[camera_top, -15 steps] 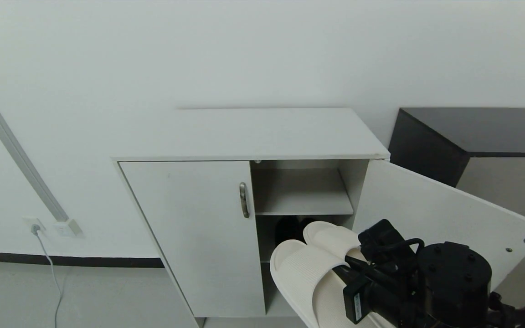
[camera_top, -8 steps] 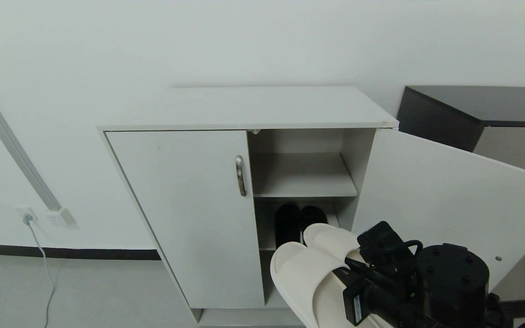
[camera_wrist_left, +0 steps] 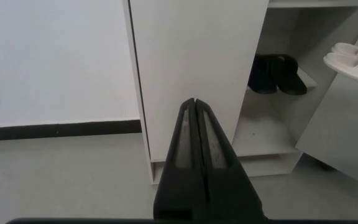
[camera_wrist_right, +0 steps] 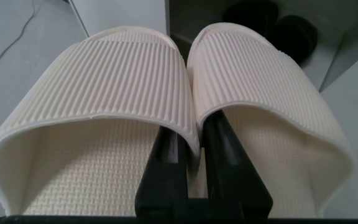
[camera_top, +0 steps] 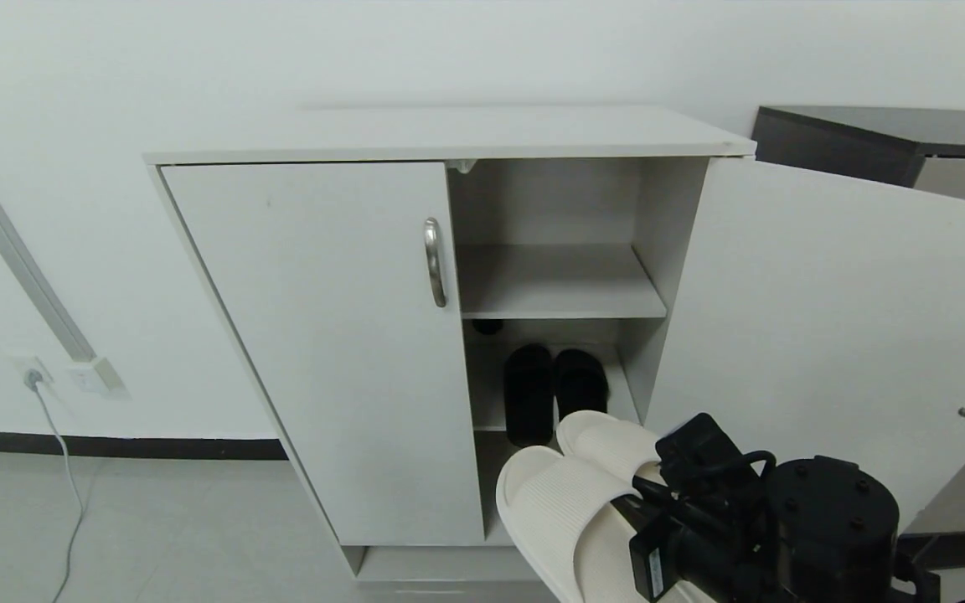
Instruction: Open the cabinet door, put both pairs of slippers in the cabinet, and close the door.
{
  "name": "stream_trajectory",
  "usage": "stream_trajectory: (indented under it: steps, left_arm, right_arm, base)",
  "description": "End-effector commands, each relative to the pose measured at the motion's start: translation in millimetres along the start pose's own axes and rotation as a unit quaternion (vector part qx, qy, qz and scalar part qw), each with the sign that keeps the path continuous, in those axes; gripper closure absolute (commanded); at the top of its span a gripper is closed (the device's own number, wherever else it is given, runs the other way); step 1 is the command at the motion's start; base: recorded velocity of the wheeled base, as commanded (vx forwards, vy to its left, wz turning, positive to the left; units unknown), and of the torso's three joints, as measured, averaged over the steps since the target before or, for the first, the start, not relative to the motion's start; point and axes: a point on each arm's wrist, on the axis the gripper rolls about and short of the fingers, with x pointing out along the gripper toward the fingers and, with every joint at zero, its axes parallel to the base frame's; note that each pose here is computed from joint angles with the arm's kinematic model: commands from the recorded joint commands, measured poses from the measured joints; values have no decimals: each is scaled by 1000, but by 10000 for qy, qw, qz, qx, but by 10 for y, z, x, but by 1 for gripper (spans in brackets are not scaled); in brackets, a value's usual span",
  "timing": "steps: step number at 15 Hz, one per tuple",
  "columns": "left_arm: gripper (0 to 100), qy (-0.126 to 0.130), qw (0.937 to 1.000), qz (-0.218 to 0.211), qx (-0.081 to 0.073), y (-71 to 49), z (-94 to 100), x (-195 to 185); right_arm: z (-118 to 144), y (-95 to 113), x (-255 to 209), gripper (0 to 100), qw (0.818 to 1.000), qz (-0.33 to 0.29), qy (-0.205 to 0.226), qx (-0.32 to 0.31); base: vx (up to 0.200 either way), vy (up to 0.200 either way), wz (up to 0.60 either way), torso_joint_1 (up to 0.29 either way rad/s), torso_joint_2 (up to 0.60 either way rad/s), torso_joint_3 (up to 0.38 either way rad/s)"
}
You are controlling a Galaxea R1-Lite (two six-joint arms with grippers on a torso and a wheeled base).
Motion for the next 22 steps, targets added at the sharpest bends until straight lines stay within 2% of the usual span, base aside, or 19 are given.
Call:
stream_trajectory:
  steps: [1,4,9,12,15,19,22]
  left_arm:
    - [100,-3,10000,-5,-1,0,0,0]
    - [100,-3,10000,3,-1,0,0,0]
    - [100,-3,10000,-5,-1,0,0,0]
    - [100,5,10000,-5,-1,0,-1,0]
    - [100,-3,10000,-5,-1,0,0,0]
    - [100,-3,10000,-5,-1,0,0,0]
    - [100,5,10000,3,-1,0,-1,0]
  right_arm:
    - [-24,-1,6,100,10000,-2,47,-11]
    - [-21,0,8,100,10000,6,40,-9]
    - [-27,-2,2,100,10000,-9,39,-78]
    - [-66,3,24,100,9999,21,63,-84]
    - [-74,24,68,100,9999,35,-85,-62]
    - [-45,162,301,100,9990,-158,-386,-142]
    - [69,316,503,100,9980,-484,-368,-153]
  base:
    - [0,0,0,-22,437,422]
    - [0,0,0,4,199,191]
    - [0,0,0,0,0,0]
    - [0,0,-600,2,7,5]
    - [0,0,0,0,0,0]
    - [0,0,0,0,0,0]
    - [0,0,0,0,0,0]
